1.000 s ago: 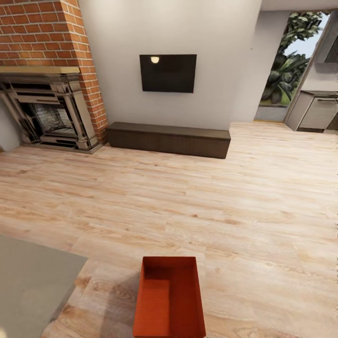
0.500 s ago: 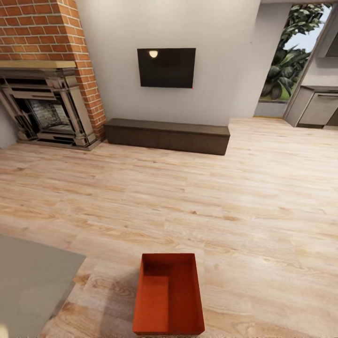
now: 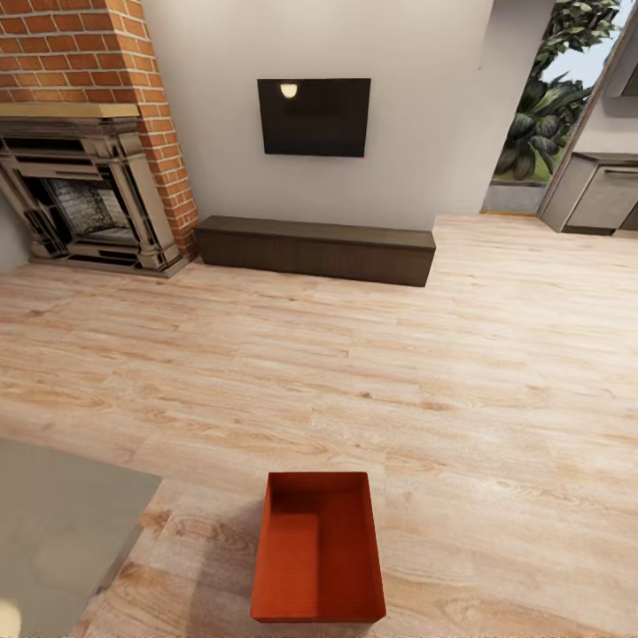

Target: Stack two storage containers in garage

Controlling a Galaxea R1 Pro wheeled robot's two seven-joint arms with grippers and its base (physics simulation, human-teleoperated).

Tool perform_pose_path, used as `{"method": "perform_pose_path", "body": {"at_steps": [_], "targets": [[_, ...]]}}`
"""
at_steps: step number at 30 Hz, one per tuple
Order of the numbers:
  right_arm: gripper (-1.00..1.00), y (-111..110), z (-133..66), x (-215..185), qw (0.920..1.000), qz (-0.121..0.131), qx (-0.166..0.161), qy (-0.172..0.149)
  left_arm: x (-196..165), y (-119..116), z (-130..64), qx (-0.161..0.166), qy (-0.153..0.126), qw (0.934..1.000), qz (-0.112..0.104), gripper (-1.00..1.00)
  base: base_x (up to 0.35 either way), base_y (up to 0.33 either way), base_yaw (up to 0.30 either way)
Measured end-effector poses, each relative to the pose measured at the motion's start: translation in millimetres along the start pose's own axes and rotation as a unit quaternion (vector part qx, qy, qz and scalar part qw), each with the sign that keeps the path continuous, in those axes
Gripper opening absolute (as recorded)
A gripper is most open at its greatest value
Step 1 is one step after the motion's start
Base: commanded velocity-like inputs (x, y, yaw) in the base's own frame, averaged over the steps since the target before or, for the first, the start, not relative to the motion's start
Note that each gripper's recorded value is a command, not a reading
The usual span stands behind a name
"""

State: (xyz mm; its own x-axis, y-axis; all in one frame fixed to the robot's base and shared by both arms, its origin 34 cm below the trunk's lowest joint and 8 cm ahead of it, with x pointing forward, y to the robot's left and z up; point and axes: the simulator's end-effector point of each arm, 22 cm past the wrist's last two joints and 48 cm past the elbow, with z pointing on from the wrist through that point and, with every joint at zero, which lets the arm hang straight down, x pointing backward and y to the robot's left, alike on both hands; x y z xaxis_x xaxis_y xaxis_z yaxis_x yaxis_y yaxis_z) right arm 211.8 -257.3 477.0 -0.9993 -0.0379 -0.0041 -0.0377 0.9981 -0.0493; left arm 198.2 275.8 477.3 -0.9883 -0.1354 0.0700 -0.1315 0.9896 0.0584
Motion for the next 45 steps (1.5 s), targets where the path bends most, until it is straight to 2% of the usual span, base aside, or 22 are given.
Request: {"method": "perform_pose_path", "body": {"at_steps": [45], "targets": [[1.0,1,4.0,30,0.9993,-0.002,-0.001,0.038,29,4,5.5,-0.005,0.036,0.9993,0.002,1.0,0.0,0.0,0.0]]}}
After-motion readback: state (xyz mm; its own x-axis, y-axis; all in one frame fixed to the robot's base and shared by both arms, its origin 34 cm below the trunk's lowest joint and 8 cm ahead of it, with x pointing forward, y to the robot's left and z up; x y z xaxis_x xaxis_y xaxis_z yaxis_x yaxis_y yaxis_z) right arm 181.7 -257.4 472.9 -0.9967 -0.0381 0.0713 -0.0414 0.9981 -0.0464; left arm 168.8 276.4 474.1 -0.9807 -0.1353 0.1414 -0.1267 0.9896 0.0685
